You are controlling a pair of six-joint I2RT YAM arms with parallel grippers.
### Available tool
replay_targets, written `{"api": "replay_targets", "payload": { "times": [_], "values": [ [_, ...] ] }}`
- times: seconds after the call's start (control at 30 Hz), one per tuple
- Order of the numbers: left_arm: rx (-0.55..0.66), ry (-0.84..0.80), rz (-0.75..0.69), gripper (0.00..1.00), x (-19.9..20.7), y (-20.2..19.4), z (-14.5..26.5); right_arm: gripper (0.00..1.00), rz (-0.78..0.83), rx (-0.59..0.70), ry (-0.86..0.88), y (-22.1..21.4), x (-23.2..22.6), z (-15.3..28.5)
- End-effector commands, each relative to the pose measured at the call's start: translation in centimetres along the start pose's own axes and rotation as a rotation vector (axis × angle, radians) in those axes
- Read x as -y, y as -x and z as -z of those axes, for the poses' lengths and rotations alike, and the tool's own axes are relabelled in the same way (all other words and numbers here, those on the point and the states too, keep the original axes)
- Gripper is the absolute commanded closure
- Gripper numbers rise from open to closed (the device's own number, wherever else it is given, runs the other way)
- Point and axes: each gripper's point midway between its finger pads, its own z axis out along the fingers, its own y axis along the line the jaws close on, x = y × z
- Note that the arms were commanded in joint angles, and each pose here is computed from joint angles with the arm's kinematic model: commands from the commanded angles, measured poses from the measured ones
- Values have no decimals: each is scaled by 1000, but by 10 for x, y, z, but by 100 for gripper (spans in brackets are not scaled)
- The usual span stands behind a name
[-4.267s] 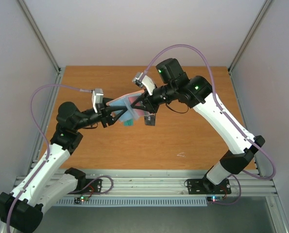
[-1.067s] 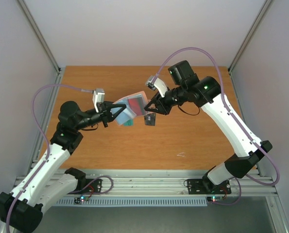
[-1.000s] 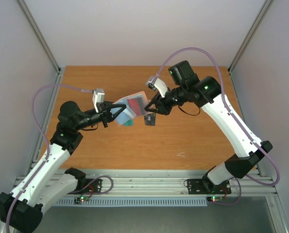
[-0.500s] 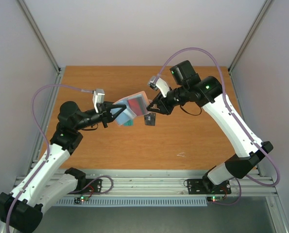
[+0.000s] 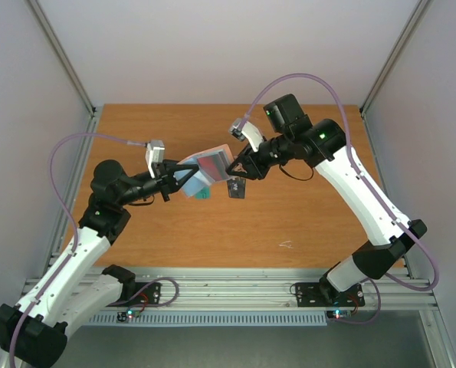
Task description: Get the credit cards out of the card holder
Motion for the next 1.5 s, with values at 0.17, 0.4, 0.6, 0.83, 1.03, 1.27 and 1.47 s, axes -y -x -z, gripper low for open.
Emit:
{"api": "replay_targets", "payload": {
  "times": [0.17, 0.4, 0.6, 0.83, 1.03, 1.27, 1.47],
  "values": [
    [37, -67, -78, 100, 17, 9, 1, 62, 33, 77, 44, 24, -9, -3],
    [18, -99, -111, 100, 24, 3, 3, 65, 73, 165, -17, 43, -2, 16],
    [20, -106, -116, 100, 27, 4, 4, 68, 57, 181, -38, 45, 6, 32],
    [24, -105, -113, 100, 27, 3, 5, 67, 36, 171, 1, 41, 3, 34],
    [24, -100, -108, 100, 26, 4, 5, 66, -5, 148, 24, 37, 3, 21],
    [27, -92, -106, 100, 24, 4, 5, 63, -6, 134, 28, 35, 1, 14],
    [31, -77, -92, 100, 21, 5, 4, 56, 1, 106, 70, 30, -9, 2]
  ]
}}
